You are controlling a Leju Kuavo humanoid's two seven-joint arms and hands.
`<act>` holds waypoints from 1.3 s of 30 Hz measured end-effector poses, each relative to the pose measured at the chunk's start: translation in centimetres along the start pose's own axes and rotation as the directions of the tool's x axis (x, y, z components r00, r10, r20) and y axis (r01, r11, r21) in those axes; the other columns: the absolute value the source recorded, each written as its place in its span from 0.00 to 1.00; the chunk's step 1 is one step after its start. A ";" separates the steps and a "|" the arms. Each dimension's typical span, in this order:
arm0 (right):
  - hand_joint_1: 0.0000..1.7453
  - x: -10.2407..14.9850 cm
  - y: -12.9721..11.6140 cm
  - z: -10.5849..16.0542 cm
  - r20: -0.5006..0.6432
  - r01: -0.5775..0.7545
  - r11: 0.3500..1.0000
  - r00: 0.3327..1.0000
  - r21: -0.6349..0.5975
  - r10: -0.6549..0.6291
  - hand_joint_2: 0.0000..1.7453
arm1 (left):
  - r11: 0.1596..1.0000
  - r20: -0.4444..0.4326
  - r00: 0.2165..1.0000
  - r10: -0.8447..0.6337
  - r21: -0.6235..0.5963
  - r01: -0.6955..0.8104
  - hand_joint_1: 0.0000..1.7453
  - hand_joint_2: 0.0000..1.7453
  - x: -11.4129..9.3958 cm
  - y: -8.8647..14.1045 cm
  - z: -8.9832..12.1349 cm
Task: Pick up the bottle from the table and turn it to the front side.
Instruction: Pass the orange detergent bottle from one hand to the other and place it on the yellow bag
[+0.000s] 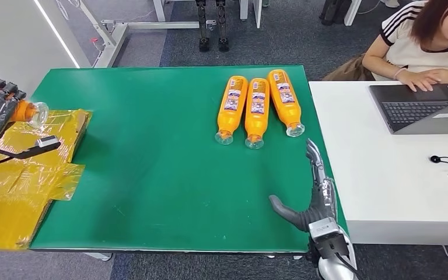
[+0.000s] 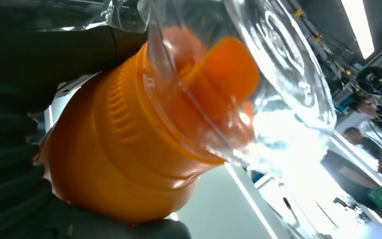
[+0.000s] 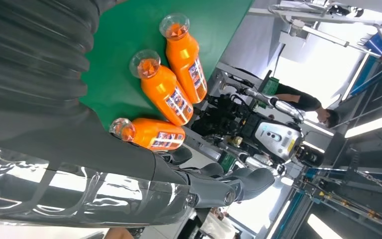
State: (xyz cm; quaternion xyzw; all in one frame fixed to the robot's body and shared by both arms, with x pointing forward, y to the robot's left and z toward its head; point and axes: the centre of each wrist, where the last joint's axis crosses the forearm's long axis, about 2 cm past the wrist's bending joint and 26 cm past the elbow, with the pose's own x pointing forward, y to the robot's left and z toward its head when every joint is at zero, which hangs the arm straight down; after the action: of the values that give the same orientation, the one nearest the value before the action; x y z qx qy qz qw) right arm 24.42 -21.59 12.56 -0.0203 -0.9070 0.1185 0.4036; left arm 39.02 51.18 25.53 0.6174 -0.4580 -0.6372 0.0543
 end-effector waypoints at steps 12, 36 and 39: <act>0.00 1.5 0.2 -0.4 0.021 0.003 0.999 1.000 0.032 -0.004 1.00 | 0.991 0.136 0.982 0.132 -0.038 -0.128 1.00 1.00 9.4 -2.0 -0.2; 0.00 2.0 0.5 1.1 -0.042 -0.041 0.999 0.998 0.032 0.043 1.00 | 0.816 -0.149 0.951 0.271 -0.488 -0.309 1.00 1.00 12.2 -4.3 -2.3; 0.00 2.3 0.5 1.3 -0.044 -0.040 0.997 0.998 0.060 0.043 1.00 | 0.779 -0.192 0.935 0.297 -0.518 -0.353 1.00 1.00 11.8 -4.8 -1.7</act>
State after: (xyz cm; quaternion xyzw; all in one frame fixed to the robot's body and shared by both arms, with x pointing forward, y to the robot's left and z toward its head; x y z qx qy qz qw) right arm 21.88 -21.01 13.31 -0.0297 -0.8930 0.1533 0.4221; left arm 40.03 45.56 14.03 0.5189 -0.3542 -0.6900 0.3593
